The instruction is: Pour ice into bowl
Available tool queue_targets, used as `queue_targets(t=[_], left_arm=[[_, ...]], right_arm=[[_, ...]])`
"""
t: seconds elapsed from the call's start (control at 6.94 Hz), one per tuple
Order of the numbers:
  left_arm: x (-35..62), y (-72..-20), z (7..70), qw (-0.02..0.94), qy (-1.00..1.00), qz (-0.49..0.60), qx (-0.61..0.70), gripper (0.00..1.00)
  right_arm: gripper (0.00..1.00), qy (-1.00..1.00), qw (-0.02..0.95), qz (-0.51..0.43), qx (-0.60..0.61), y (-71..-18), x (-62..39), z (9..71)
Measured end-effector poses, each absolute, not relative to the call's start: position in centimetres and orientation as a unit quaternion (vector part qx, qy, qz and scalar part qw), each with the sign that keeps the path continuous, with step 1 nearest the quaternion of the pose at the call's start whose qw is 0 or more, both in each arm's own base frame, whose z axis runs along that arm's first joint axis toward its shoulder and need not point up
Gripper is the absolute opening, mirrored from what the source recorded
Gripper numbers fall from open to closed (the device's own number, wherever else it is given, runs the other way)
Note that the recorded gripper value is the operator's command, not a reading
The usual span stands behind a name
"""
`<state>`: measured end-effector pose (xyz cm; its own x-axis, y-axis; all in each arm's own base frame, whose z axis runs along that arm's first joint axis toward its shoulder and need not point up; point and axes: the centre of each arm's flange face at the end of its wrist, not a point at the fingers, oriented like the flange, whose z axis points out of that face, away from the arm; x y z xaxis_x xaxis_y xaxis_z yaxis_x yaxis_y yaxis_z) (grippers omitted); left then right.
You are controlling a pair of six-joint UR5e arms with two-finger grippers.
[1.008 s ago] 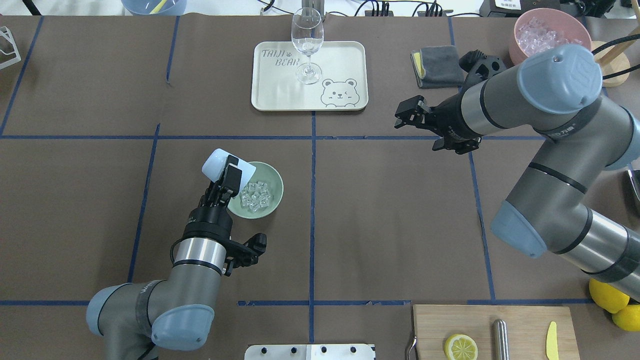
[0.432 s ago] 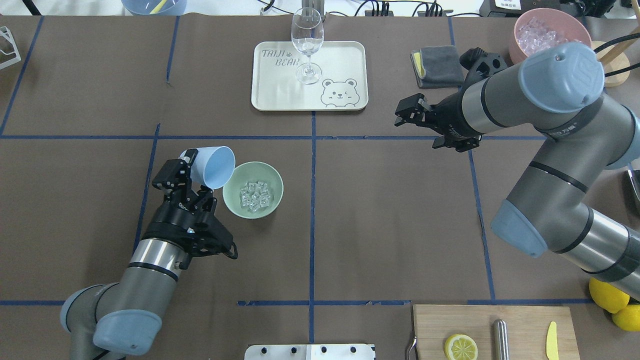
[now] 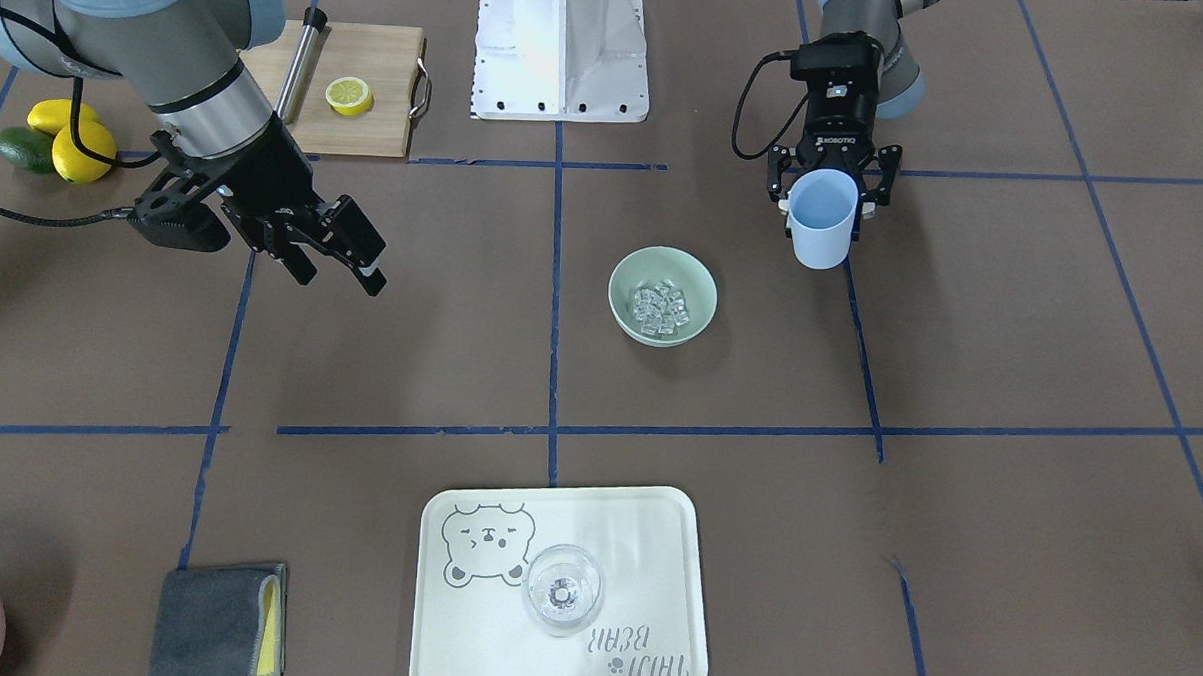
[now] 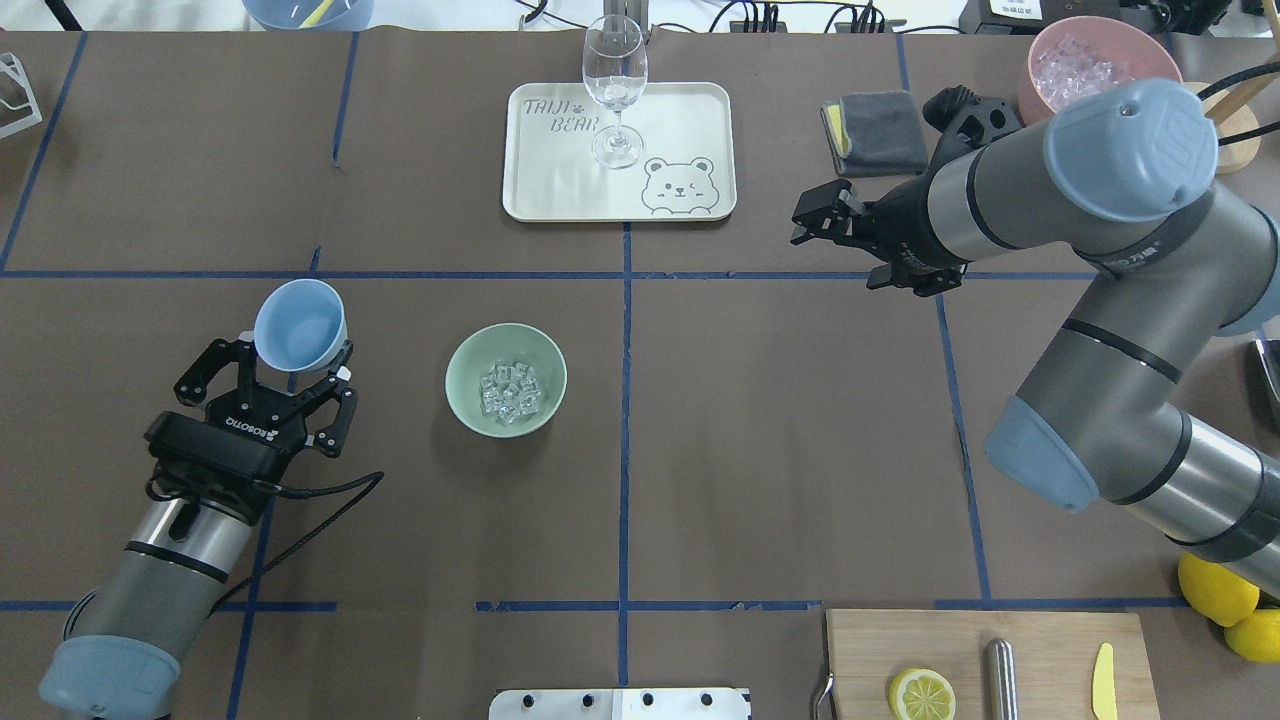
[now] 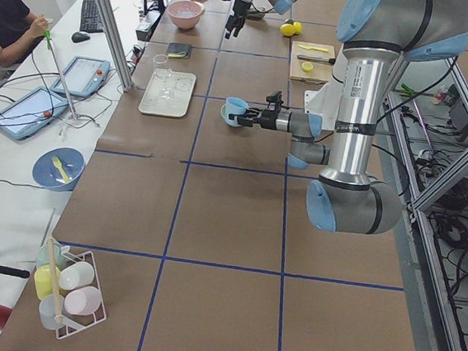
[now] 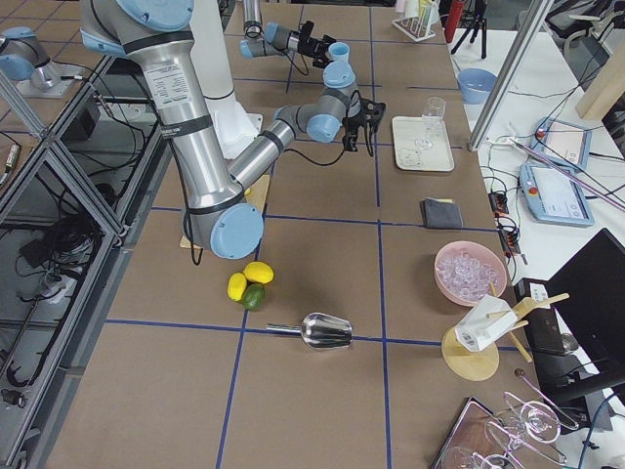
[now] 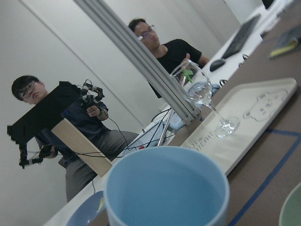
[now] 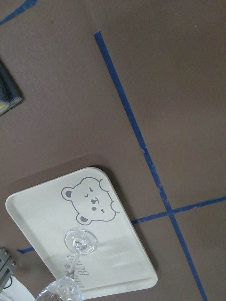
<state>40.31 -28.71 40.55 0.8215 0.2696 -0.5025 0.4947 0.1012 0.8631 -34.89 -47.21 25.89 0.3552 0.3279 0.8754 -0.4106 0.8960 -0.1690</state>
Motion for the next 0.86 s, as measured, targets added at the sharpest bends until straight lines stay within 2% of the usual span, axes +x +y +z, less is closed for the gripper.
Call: queue_targets(t=[0.14, 0.43, 0.86], left_arm=[[39.5, -28.5, 43.5, 0.681, 0.324, -0.121, 0.645, 0.0], [33.6, -27.5, 51.9, 0.703, 0.325, -0.117, 0.622, 0.0], [30.6, -27.0, 60.2, 0.723, 0.333, -0.151, 0.586, 0.0]], right_arm=[[1.0, -0.523, 0.821, 0.224, 0.042, -47.2, -34.8, 25.6], [1.0, -0.528, 0.819, 0.222, 0.045, -47.1, -34.7, 24.9], [1.0, -0.537, 0.814, 0.217, 0.05, -46.8, -34.6, 23.7]])
